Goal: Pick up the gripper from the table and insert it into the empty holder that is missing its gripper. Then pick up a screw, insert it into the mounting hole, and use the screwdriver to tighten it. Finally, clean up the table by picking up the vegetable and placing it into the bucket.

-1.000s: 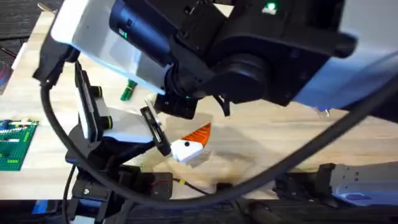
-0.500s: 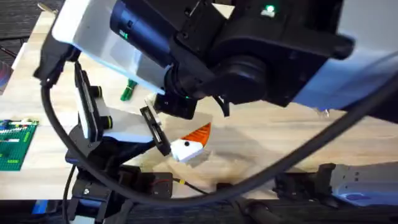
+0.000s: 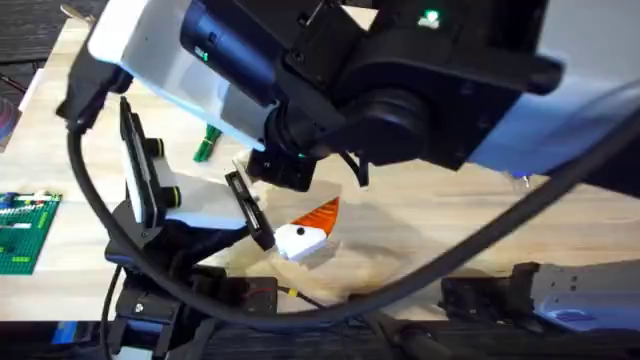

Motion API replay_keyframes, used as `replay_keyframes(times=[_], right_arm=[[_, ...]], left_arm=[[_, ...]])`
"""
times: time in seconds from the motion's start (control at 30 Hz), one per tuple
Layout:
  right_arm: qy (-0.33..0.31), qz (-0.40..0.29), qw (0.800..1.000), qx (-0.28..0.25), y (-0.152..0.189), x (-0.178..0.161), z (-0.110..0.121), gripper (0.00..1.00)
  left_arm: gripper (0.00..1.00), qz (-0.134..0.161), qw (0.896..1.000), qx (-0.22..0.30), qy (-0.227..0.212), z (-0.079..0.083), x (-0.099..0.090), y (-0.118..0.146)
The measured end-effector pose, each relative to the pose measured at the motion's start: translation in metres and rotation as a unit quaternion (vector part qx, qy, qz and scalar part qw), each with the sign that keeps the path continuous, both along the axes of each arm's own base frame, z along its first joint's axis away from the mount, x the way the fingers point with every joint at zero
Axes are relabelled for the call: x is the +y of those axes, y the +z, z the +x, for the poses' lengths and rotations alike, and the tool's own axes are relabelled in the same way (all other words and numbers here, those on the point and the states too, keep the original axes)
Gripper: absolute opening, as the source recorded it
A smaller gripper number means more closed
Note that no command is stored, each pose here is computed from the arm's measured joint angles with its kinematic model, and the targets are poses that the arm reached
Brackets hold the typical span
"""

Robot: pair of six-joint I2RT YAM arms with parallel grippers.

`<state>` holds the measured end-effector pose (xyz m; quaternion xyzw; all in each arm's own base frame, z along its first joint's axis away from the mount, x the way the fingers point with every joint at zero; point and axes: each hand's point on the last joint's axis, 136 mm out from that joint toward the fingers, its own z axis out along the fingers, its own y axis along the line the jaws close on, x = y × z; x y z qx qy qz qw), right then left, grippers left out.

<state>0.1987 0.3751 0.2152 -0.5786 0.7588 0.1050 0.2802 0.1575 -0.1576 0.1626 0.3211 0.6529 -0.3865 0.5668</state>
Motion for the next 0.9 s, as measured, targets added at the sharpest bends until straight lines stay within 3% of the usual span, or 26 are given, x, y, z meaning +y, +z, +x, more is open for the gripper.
replay_keyframes(times=[0.1, 0.43, 0.47, 0.63, 0.73, 0.9], right_arm=[[0.000, 0.001, 1.000, 0.002, 0.000, 0.000, 0.000, 0.007], [-0.029, 0.011, 0.999, 0.017, -0.002, -0.004, 0.010, 0.312], [-0.039, 0.016, 0.999, 0.021, -0.002, -0.006, 0.013, 0.354], [-0.082, 0.027, 0.996, 0.033, -0.001, -0.015, 0.030, 0.749], [-0.092, 0.029, 0.995, 0.036, -0.001, -0.018, 0.035, 0.886], [-0.096, 0.044, 0.994, 0.032, 0.007, -0.017, 0.036, 0.922]], left_arm=[[0.993, 0.000, 1.000, 0.000, 0.000, 0.000, 0.000, 0.000], [0.993, 0.002, 1.000, -0.004, -0.002, -0.001, 0.000, 0.000], [0.993, 0.002, 1.000, -0.004, -0.002, -0.001, 0.000, 0.000], [0.993, 0.002, 1.000, -0.004, -0.002, -0.001, 0.000, 0.000], [0.994, 0.002, 1.000, -0.004, -0.002, -0.001, 0.000, 0.000], [0.993, 0.002, 1.000, -0.004, -0.002, -0.001, 0.000, 0.000]])
